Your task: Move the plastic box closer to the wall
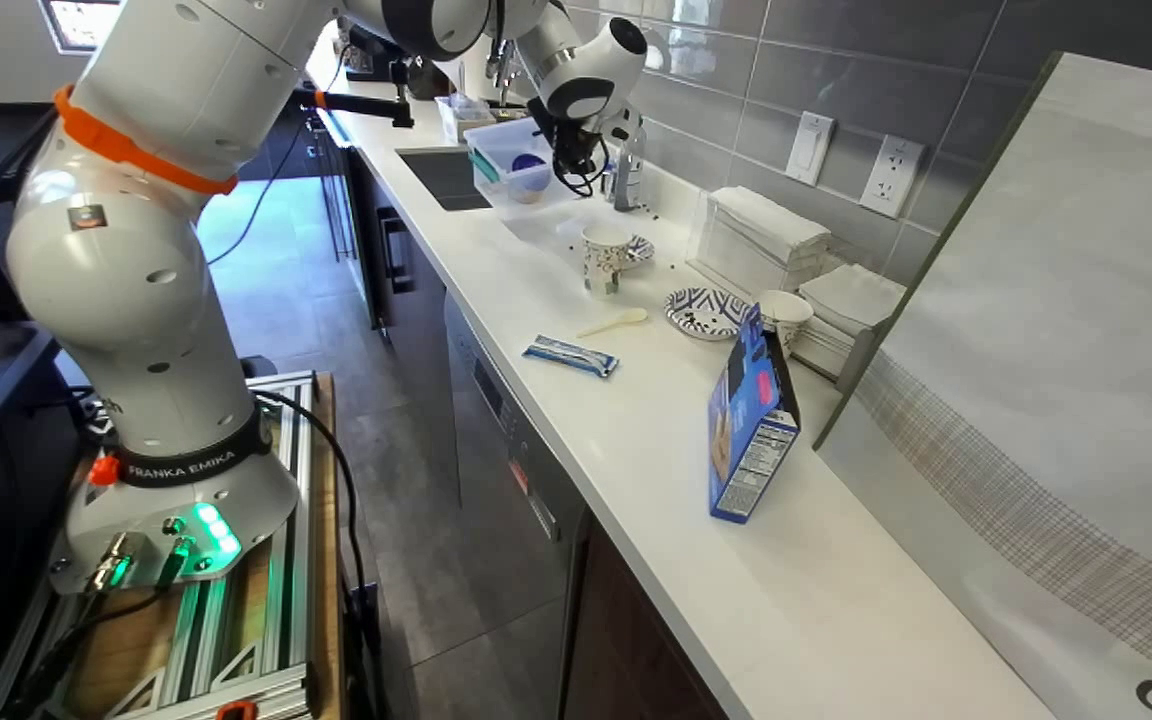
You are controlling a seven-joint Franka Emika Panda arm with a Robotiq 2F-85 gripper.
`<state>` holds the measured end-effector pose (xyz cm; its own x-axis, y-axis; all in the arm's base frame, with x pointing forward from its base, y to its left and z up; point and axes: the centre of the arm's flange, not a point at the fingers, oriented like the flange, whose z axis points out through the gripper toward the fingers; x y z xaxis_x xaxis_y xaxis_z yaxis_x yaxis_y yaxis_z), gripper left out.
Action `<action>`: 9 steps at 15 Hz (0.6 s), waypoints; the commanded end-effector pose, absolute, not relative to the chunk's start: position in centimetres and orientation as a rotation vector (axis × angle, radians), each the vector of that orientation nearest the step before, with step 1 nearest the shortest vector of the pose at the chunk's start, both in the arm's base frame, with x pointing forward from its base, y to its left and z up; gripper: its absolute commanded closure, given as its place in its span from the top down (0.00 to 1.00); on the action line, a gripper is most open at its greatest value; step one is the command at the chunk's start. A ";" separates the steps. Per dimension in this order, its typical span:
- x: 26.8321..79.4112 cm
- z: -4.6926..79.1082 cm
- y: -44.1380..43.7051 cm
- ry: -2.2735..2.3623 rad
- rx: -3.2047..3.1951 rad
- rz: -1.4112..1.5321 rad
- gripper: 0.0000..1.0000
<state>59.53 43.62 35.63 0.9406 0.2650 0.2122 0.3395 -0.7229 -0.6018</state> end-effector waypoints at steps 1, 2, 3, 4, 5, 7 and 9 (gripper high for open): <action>60.7 38.8 42.3 -0.208 -2.429 -0.254 0.02; 61.2 39.1 41.7 -0.145 -2.442 -0.279 0.02; 61.6 39.4 41.2 -0.084 -2.454 -0.305 0.02; 62.1 39.3 40.7 -0.027 -2.469 -0.339 0.02; 62.5 39.3 40.2 0.038 -2.469 -0.357 0.02; 63.3 39.1 39.4 0.168 -2.464 -0.403 0.02; 63.8 39.2 38.8 0.293 -2.453 -0.452 0.02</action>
<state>64.04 38.84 38.40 0.9534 -0.1723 0.2478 0.0156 -0.7917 -0.6107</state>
